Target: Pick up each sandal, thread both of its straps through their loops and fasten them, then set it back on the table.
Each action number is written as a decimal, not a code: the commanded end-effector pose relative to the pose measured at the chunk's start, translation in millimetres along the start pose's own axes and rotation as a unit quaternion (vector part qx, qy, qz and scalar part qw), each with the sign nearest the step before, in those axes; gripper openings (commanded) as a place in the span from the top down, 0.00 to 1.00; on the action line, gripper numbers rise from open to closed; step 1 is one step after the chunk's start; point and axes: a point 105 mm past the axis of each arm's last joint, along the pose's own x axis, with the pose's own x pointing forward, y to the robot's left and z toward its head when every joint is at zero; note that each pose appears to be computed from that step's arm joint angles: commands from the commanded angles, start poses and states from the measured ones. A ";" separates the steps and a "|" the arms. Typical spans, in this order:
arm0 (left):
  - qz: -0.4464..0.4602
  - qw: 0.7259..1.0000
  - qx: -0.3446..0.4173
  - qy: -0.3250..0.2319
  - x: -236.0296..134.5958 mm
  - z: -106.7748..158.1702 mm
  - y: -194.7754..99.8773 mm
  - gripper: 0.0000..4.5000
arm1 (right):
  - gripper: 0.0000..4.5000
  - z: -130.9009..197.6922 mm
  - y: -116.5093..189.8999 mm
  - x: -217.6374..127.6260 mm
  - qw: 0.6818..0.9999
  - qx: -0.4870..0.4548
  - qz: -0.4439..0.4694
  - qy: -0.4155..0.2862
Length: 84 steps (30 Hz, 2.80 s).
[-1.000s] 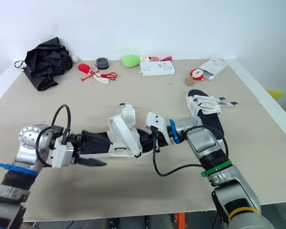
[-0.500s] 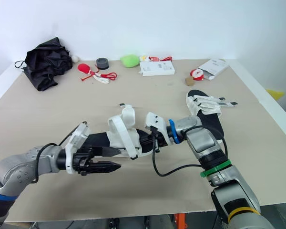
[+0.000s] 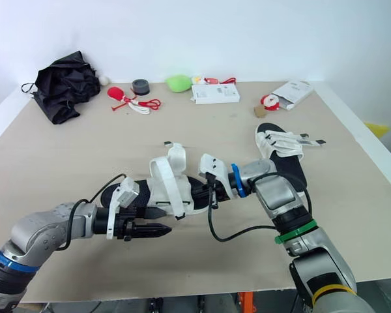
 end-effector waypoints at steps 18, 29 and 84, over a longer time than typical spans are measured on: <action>0.002 0.998 -0.037 -0.056 5.7 22.0 -2.2 0.27 | 1.00 -12.5 3.2 4.5 0.999 0.016 0.005 0.030; -0.015 0.994 -0.064 -0.091 8.9 45.0 -8.4 0.27 | 1.00 -13.5 1.0 4.4 0.999 0.016 0.003 0.031; -0.155 0.967 -0.203 0.001 -33.0 91.8 35.2 1.00 | 1.00 -10.7 0.3 9.9 1.000 0.023 -0.012 0.013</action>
